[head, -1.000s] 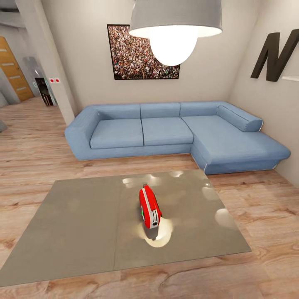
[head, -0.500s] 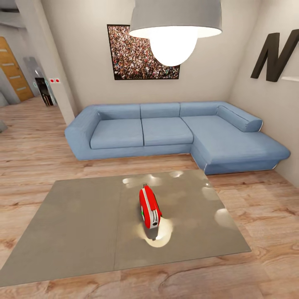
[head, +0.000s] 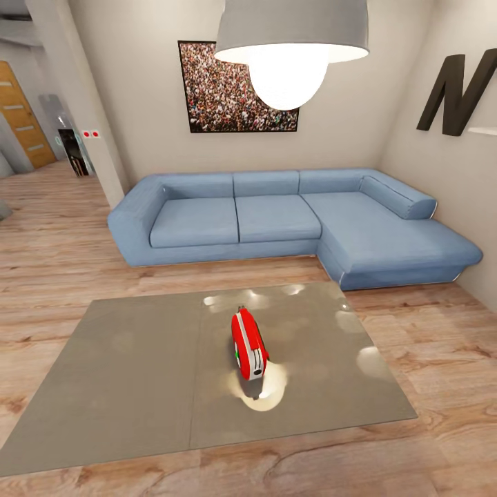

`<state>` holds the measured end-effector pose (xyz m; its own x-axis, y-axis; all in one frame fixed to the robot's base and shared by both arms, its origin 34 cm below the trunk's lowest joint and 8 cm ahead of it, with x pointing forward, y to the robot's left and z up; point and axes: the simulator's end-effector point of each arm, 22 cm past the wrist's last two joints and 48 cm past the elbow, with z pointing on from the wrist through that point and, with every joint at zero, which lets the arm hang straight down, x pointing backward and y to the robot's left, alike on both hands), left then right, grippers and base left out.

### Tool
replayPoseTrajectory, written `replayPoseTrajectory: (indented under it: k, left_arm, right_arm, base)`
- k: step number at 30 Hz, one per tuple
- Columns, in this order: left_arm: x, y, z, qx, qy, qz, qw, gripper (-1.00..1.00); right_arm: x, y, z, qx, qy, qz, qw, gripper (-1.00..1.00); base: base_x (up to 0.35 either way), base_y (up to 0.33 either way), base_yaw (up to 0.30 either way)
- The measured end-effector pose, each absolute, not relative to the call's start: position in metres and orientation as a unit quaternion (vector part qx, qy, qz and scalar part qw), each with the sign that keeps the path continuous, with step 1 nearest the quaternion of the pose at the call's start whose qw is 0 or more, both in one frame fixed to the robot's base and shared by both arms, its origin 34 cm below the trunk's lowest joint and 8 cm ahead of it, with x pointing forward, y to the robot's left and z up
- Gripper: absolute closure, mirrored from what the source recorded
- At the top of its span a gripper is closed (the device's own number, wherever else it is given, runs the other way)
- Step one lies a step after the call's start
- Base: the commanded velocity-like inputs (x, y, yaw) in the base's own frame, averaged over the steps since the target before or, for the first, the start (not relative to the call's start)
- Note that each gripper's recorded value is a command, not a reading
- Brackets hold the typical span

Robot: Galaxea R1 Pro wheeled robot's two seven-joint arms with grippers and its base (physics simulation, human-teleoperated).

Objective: Turn on the radio receiver that's on the table in the living room.

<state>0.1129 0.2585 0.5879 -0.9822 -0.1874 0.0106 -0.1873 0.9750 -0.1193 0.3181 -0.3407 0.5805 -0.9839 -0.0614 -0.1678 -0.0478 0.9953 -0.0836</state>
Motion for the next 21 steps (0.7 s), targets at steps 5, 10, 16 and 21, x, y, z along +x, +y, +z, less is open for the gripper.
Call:
replayPoseTrajectory:
  k: [5, 10, 16, 21]
  left_arm:
    - [0.107, 0.243, 0.588, -0.099, 0.993, -0.07, -0.007, 1.0]
    - [0.106, 0.227, 0.589, -0.103, 0.991, -0.08, -0.009, 1.0]
    - [0.106, 0.221, 0.589, -0.104, 0.991, -0.084, -0.009, 1.0]
    - [0.106, 0.221, 0.589, -0.104, 0.991, -0.084, -0.009, 1.0]
  right_arm:
    - [0.319, -0.34, 0.581, -0.027, 0.995, -0.039, 0.086, -1.0]
    - [0.318, -0.34, 0.581, -0.027, 0.995, -0.039, 0.086, -1.0]
    - [0.318, -0.34, 0.58, -0.027, 0.995, -0.039, 0.085, -1.0]
    - [0.318, -0.34, 0.58, -0.027, 0.995, -0.039, 0.085, -1.0]
  base:
    - [0.0, 0.0, 0.0]
    - [0.0, 0.0, 0.0]
    - [0.0, 0.0, 0.0]
    - [0.0, 0.0, 0.0]
